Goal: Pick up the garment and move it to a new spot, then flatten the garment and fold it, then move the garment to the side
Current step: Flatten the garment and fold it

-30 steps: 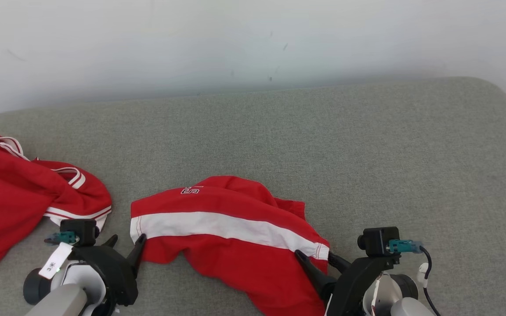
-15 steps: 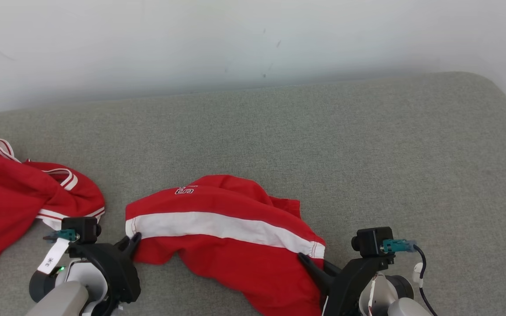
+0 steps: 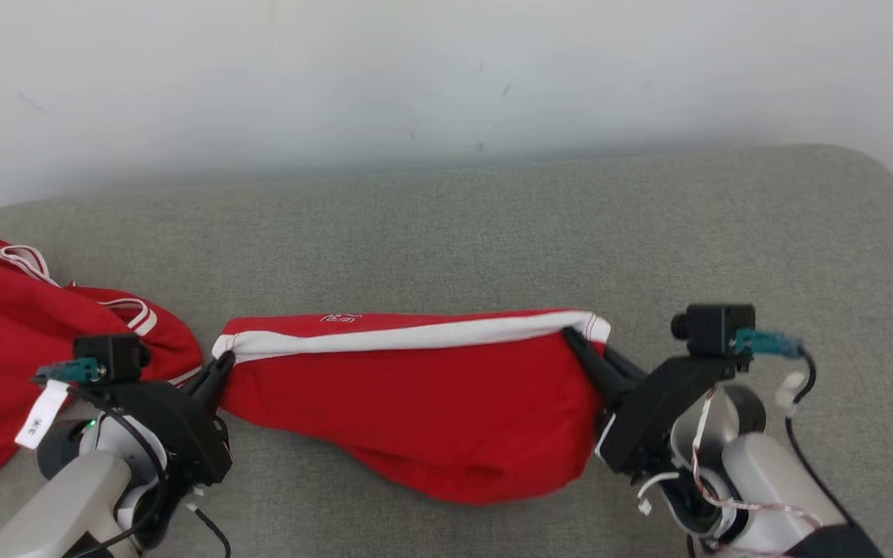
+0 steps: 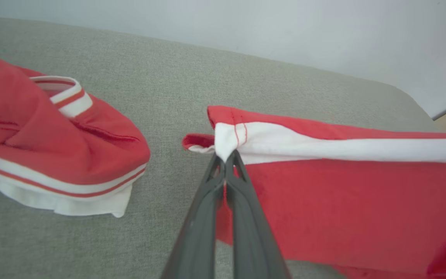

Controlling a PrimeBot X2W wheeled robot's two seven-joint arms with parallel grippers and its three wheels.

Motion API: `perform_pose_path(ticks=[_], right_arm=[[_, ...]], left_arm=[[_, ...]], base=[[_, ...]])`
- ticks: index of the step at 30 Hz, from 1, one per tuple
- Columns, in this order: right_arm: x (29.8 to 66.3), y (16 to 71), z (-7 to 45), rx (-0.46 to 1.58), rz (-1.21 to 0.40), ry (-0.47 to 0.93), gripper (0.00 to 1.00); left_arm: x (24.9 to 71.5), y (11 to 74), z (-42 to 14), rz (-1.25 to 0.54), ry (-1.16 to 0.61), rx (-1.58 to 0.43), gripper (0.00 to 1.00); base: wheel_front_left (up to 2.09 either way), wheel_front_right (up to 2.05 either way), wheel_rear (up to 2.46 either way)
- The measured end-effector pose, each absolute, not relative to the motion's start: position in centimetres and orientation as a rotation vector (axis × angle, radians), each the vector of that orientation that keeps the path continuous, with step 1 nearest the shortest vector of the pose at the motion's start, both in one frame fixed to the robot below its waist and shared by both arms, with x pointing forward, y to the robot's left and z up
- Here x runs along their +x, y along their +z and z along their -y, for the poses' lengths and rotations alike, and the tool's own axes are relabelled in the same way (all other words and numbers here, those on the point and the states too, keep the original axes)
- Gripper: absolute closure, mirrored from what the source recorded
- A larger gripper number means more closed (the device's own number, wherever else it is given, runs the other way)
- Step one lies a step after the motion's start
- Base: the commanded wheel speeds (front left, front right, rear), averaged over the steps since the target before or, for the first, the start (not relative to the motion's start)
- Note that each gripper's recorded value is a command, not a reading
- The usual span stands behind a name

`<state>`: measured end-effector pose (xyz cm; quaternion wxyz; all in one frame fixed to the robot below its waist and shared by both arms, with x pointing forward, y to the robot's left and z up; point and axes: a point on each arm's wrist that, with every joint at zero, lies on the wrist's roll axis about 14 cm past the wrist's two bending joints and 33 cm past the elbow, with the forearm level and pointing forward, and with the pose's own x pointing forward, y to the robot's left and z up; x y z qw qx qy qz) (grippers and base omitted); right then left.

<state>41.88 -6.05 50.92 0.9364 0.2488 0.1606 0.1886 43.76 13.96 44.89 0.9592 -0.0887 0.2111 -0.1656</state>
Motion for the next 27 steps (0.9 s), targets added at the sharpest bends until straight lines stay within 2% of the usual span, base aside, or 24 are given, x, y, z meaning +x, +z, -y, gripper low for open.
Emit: perform_pose_path(ticks=[3, 8, 13, 17, 20, 22, 24, 27], right_arm=[[42.8, 52.9, 5.7, 0.474, -0.3, 0.43, 1.0], [43.6, 53.7, 5.1, 0.405, -0.364, 0.503, 1.0], [43.5, 51.3, 5.1, 0.325, -0.542, 0.534, 1.0], [42.9, 48.3, 5.1, 0.263, -0.755, 0.553, 1.0], [44.6, 47.7, 6.7, 0.18, -0.856, 0.483, 1.0], [47.3, 49.5, 7.9, 0.119, -0.847, 0.419, 1.0], [50.7, 53.4, 8.4, 0.068, -0.766, 0.377, 1.0], [55.9, 62.7, 8.0, 0.021, -0.489, 0.36, 1.0]], left_arm=[[43.7, 45.9, -13.6, -0.428, -0.376, -0.178, 1.0], [44.6, 48.1, -11.8, -0.451, -0.451, -0.207, 1.0], [43.9, 46.2, -11.4, -0.591, -0.496, -0.146, 1.0], [43.9, 44.9, -10.7, -0.719, -0.535, -0.131, 1.0], [45.6, 45.7, -9.9, -0.757, -0.562, -0.115, 1.0], [48.3, 48.4, -9.0, -0.704, -0.58, -0.121, 1.0], [51.7, 52.5, -8.2, -0.602, -0.591, -0.125, 1.0], [57.0, 62.0, -7.8, -0.3, -0.586, -0.128, 1.0]], base=[[0.0, 0.0, 0.0], [0.0, 0.0, 0.0], [0.0, 0.0, 0.0], [0.0, 0.0, 0.0], [0.0, 0.0, 0.0], [0.0, 0.0, 0.0], [0.0, 0.0, 0.0], [0.0, 0.0, 0.0]])
